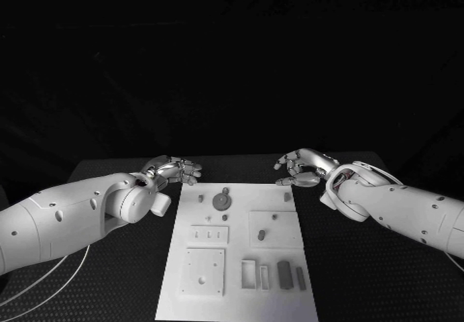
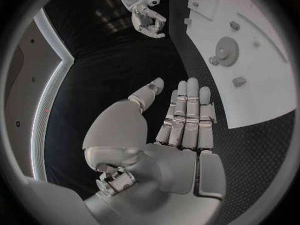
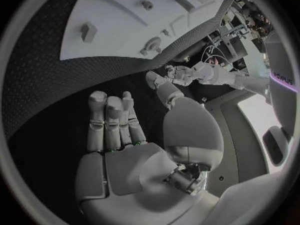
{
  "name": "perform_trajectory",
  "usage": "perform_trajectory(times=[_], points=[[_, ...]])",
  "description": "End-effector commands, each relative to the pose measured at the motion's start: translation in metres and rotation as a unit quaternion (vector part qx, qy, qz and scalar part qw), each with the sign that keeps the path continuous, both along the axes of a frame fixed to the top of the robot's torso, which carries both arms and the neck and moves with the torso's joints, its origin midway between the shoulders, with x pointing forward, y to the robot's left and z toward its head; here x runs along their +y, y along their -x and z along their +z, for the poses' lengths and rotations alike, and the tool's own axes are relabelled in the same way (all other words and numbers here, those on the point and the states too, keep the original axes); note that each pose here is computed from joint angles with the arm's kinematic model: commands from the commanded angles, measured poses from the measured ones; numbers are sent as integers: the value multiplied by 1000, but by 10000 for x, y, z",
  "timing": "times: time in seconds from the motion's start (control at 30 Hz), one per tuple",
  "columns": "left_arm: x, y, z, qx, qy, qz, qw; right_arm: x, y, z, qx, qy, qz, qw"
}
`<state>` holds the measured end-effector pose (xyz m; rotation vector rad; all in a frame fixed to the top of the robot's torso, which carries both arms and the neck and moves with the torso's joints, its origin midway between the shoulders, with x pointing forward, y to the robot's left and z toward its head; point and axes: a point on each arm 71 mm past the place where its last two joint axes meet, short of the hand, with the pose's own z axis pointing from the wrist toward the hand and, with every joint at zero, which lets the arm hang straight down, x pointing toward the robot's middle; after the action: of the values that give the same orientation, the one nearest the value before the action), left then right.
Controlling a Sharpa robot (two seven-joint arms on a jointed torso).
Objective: Assemble the parts on the task board
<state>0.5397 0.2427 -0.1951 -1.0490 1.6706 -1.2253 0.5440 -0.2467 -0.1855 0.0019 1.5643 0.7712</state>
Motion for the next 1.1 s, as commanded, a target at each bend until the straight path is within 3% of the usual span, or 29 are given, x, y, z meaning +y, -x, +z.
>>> perform_trajectory(times=[0.03,0.2,0.4,0.57,0.8,1.1], points=[[-49,0,12,-7,6,-15,1000,-136,-25,-72,38,-7,5,999],[-57,2,3,-5,7,-18,1000,-333,-46,-220,46,12,-18,999],[-63,-3,-12,-3,7,-20,1000,-359,-17,-439,59,24,-24,998],[-70,-6,-24,-2,8,-22,1000,-369,-27,-557,63,32,-30,997],[-77,-3,-37,0,8,-23,1000,-348,-40,-652,50,37,-38,997],[-87,-3,-41,2,8,-25,1000,-314,-56,-688,46,37,-41,997]])
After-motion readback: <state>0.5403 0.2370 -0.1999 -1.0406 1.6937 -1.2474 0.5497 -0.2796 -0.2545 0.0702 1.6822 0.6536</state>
